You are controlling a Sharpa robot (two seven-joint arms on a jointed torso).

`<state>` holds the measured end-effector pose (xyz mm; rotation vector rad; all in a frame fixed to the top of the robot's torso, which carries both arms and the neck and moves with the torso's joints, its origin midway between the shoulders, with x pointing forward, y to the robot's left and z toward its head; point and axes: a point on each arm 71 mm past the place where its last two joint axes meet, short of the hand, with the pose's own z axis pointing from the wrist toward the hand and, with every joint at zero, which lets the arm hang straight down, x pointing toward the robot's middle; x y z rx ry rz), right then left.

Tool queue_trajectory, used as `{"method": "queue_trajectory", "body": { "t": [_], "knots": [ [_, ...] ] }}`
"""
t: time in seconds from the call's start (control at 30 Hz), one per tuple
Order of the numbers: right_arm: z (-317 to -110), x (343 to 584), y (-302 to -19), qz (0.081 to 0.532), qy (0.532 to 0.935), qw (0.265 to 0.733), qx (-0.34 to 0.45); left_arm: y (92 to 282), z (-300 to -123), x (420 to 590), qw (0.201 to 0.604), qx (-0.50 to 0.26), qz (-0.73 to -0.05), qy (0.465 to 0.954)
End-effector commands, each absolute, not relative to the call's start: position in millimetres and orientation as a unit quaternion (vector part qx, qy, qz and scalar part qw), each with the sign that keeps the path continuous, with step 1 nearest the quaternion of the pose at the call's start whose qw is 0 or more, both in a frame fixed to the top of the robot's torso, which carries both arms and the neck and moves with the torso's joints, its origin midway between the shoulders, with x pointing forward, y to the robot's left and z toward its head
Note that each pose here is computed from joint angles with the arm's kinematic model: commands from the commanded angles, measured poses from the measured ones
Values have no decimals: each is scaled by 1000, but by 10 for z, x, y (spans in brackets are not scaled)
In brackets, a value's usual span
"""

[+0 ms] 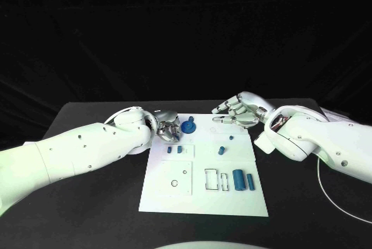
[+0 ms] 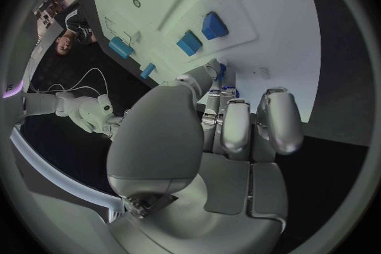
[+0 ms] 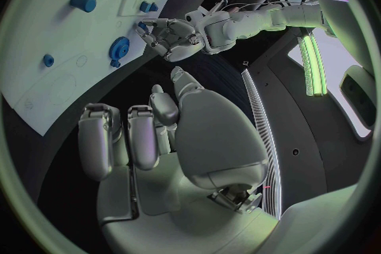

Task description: Assemble the parts on the task board

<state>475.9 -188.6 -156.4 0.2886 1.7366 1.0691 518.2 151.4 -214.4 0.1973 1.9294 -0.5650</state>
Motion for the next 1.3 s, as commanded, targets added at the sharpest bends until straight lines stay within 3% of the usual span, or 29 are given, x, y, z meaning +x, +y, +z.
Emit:
{"method": "queue_trajectory", "body": {
  "t": [0.03, 0.87, 1.1, 1.2, 1.3],
  "knots": [
    [-1566, 4754, -1878, 446, 723, 514, 115, 1499, -2188, 5160, 519, 90, -232, 818],
    [-1581, 4794, -1959, 434, 725, 522, 120, 1598, -2176, 5171, 526, 67, -234, 815],
    [-1630, 4876, -2114, 376, 742, 550, 72, 1754, -2123, 5147, 527, 34, -253, 811],
    [-1660, 4904, -2169, 335, 754, 564, 22, 1883, -2068, 5147, 521, -34, -304, 796],
    [-1706, 4902, -2190, 285, 762, 580, -42, 2028, -1986, 5156, 509, -147, -394, 751]
  ]
}}
